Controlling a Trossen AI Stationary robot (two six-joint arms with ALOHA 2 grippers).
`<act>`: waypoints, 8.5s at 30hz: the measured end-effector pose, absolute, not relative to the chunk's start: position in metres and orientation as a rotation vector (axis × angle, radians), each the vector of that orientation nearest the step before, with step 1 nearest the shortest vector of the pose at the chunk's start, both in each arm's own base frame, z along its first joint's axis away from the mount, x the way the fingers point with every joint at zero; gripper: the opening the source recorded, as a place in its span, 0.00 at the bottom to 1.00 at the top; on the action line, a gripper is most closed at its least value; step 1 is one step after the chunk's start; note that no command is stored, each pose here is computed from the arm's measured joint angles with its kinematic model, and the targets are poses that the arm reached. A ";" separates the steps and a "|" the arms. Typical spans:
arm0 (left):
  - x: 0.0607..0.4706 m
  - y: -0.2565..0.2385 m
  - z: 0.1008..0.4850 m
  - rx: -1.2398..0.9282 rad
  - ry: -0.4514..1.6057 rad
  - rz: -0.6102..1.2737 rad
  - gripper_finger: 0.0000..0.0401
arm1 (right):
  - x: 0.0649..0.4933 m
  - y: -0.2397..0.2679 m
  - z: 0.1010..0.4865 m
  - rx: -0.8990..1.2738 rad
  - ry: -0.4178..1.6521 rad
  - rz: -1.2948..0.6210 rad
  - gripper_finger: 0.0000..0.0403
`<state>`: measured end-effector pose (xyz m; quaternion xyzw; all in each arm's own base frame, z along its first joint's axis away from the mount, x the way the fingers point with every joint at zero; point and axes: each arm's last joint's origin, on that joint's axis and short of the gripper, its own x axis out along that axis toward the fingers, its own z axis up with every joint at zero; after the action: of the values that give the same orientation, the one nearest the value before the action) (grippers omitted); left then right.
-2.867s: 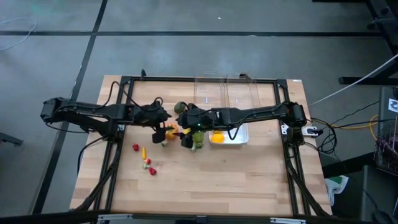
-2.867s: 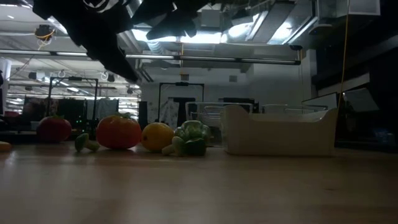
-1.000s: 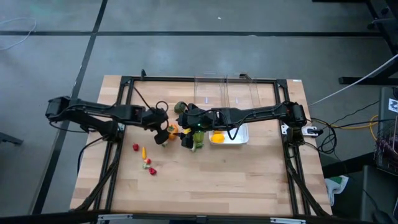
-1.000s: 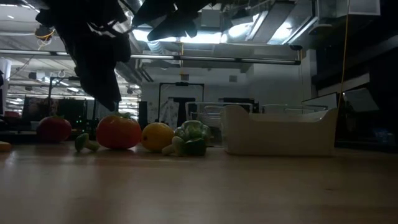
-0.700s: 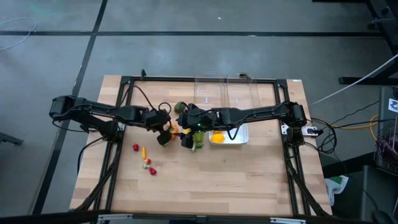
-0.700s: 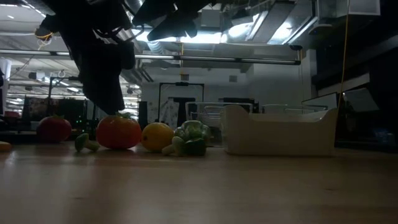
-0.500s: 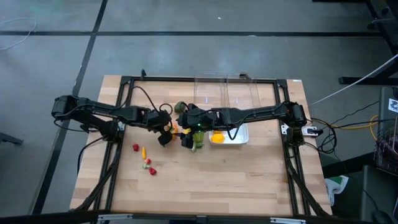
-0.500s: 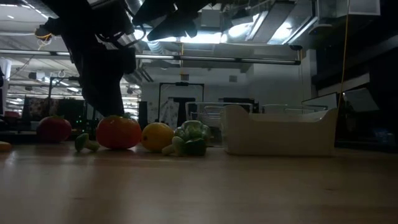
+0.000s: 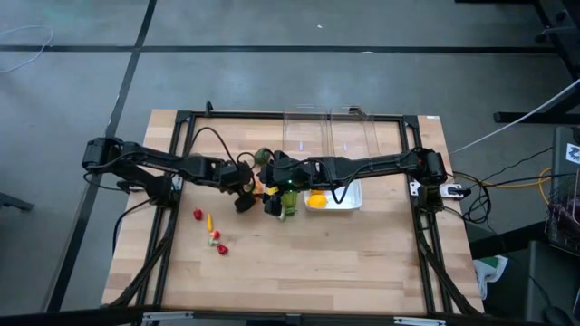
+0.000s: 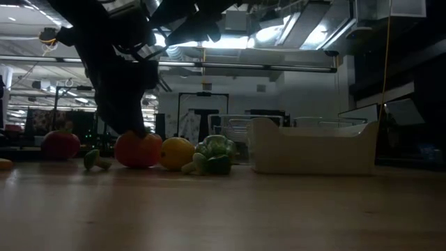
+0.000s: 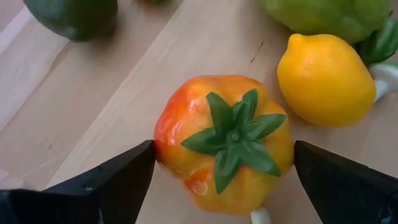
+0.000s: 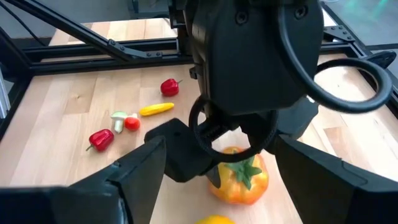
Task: Sort produce into baskets
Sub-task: Put the big persimmon into the white bin, then put the tomato into the white bin
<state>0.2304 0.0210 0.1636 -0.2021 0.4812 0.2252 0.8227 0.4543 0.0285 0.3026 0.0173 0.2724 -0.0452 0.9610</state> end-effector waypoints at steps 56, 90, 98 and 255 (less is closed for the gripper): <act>0.233 0.021 0.165 -0.382 0.989 0.436 0.82 | 0.365 0.015 0.326 -0.093 1.017 -0.411 0.74; 0.226 0.021 0.206 -0.439 0.804 0.413 0.82 | 0.263 0.006 0.288 -0.081 1.173 -0.494 0.74; 0.248 0.022 0.251 -0.479 0.545 0.358 0.82 | 0.241 0.005 0.264 -0.013 0.988 -0.461 0.74; 0.172 0.116 0.360 -0.429 1.379 0.741 0.93 | 0.176 -0.001 0.342 -0.150 0.679 -0.405 0.74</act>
<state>0.1721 0.1157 0.3595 -0.1917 0.6162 0.3313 0.6883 0.1763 -0.0007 0.3418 -0.0731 0.3306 -0.1969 0.9201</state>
